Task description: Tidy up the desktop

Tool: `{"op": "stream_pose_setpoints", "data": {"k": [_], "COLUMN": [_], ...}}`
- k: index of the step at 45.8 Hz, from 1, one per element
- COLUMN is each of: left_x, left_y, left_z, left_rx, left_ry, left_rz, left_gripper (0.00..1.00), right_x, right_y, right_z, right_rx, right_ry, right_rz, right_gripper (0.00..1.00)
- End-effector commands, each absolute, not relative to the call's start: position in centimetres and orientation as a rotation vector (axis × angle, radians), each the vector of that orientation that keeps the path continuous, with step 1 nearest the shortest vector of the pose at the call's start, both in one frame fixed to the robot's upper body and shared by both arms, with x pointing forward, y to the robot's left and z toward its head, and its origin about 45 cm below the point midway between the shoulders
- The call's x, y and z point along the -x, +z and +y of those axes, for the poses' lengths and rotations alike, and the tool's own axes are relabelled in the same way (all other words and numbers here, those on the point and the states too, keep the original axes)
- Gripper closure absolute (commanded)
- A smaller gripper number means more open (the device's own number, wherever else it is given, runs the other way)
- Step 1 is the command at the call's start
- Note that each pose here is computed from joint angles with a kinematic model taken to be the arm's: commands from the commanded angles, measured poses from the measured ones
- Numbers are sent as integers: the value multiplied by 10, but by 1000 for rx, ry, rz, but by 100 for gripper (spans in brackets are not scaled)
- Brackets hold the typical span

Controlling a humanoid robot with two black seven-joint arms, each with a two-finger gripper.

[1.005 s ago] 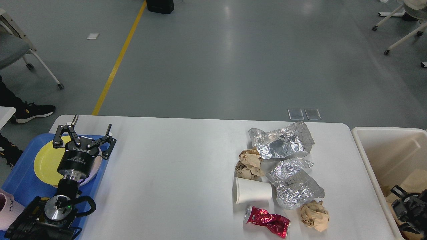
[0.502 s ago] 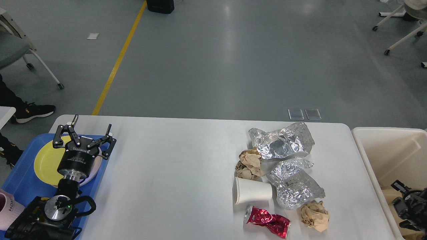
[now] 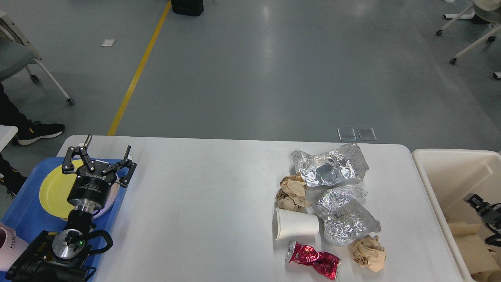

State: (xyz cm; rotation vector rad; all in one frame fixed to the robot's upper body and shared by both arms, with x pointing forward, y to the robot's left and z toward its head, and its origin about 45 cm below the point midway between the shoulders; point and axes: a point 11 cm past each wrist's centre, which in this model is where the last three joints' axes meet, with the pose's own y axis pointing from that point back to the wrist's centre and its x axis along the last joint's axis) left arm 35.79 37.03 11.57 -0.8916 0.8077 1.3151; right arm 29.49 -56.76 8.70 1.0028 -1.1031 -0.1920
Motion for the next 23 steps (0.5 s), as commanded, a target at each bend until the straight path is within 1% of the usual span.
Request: {"op": "stream_pose_setpoints", "data": {"k": [1,8,11,17,20,23], "left_x": [-358,-358,-358,-358,-358,-358], "left_y": [116,116,116,116,115,116], "left_z": [370,370,370,370,370,370], "left_rx": [892,892,892,893,891,893], "left_ry": [1313,1314,1313,1313,1313,1313], "left_rz": [807,808,807,808,810,808], "left_gripper": [3,3,3,3,3,3], "right_x": [-314,-346,-363,-386,-390,-384], "right_y": [115,158,189,248,277,303], "right_z": [-554,-517,-499,-447,-413,-379], "right_rx": [-1079,-1205,-1235,-1295,-1321,-1318], "right_ry": [-183,-216,-201,-172,-154,-145], "right_rz": [-907,-709,-631,-448,-337,-202], "right_gripper": [0,0,0,0,0,0]}}
